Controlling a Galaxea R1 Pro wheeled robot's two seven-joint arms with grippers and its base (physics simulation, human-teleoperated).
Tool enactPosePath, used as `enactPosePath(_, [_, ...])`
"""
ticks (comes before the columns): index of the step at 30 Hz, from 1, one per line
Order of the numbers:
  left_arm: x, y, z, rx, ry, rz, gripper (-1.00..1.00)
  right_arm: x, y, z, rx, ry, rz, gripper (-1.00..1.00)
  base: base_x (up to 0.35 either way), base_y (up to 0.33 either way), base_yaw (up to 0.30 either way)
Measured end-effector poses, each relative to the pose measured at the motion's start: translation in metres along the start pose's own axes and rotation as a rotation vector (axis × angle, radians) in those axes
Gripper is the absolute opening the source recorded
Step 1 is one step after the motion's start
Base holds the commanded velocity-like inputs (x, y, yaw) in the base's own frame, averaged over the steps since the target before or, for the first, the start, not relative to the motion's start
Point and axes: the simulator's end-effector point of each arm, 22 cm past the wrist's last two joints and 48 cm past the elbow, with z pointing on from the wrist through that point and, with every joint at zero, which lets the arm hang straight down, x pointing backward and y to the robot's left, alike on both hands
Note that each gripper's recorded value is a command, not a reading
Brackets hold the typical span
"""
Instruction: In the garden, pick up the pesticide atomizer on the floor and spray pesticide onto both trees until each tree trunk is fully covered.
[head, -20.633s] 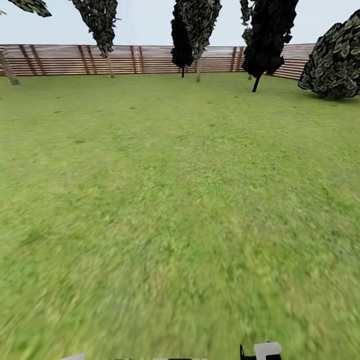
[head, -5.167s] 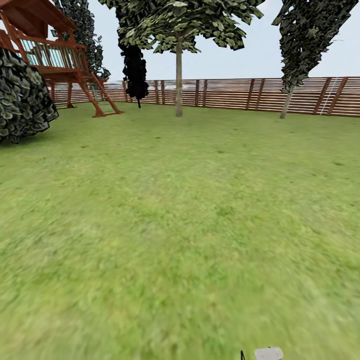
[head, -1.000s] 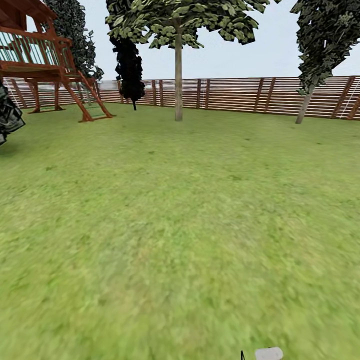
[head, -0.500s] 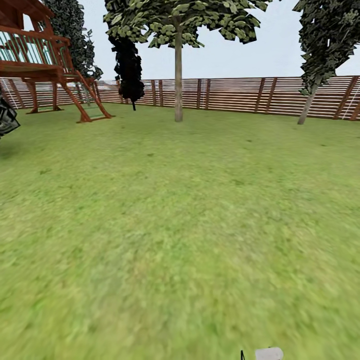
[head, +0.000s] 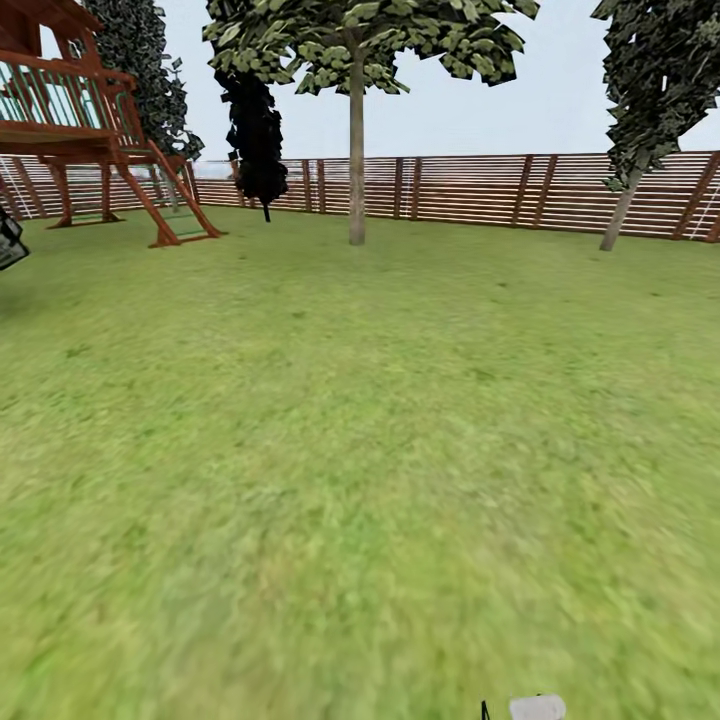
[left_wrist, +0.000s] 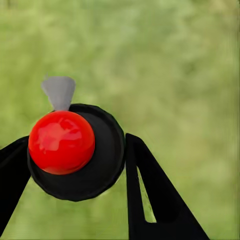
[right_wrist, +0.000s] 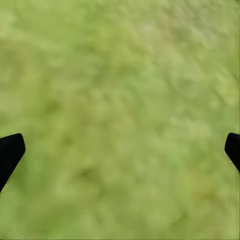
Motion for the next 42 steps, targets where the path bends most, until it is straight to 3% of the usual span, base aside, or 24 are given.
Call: enactPosePath(42, [-0.0012,0.0002,0.0003,0.000,-0.002,0.001,-1.00,0.0000,0.0001,0.0000,0.000,0.000,0.000,1.00,0.338,0.000,0.000])
